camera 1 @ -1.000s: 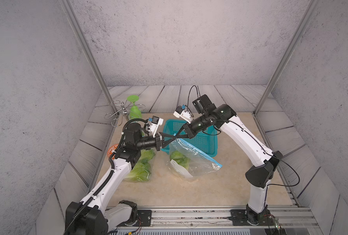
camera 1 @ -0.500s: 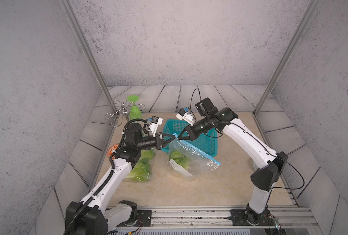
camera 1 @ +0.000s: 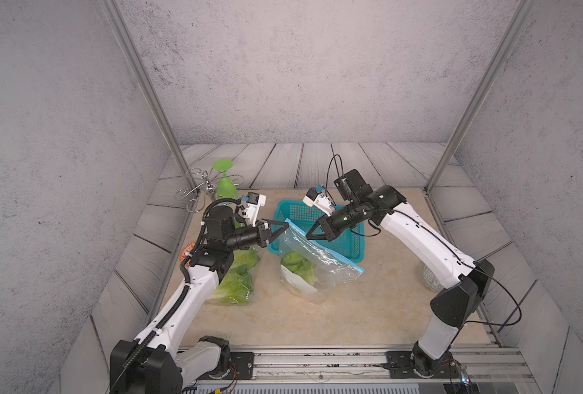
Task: Put the chinese cabbages into a zipper bag and zip it
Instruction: Zip the zipper on the zipper food storage bag, then adjust the zipper food storage bag at the center of the board, then reset both arms
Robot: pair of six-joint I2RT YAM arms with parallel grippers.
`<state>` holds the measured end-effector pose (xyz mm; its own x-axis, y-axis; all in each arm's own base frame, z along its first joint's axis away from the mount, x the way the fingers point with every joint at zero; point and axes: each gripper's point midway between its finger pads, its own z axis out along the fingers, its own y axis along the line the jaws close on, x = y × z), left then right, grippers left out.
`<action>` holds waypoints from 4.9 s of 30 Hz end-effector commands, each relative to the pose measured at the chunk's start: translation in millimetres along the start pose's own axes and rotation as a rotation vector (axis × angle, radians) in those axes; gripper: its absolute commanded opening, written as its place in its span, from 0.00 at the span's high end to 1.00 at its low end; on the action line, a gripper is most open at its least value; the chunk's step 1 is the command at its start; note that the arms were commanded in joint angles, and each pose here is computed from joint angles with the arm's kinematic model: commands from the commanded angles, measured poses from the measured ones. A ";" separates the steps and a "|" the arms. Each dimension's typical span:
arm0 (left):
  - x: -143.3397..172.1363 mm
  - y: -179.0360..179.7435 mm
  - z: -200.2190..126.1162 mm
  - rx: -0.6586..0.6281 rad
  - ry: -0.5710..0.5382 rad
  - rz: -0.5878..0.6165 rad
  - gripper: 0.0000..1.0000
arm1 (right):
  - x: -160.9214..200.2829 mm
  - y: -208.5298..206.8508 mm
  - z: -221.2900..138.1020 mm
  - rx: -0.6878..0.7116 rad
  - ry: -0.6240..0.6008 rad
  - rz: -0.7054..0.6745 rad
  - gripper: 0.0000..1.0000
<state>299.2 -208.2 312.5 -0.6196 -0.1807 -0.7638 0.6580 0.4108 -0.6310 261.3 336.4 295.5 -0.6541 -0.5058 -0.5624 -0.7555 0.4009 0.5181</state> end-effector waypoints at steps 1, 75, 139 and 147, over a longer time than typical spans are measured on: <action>-20.5 10.2 -12.1 -0.080 -0.092 0.017 1.00 | 31.3 -2.0 -24.0 0.076 0.038 0.026 0.94; 42.5 105.6 -111.6 -0.782 -0.040 -0.331 1.00 | 68.0 53.9 115.8 0.038 -0.013 -0.019 0.79; 6.0 188.7 -207.4 -1.455 -0.446 0.276 0.12 | 211.4 -299.4 -193.6 1.680 -0.608 0.377 0.01; 52.5 247.6 -195.3 -1.509 -0.387 0.275 0.12 | 209.7 -319.5 -177.0 1.606 -0.636 0.308 0.01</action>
<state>343.6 48.9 132.5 -0.3828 -0.0704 -0.9212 -0.3800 0.9208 0.0875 363.0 -36.0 120.2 -0.4478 -0.0820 -0.8904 0.3830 0.8822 -0.2738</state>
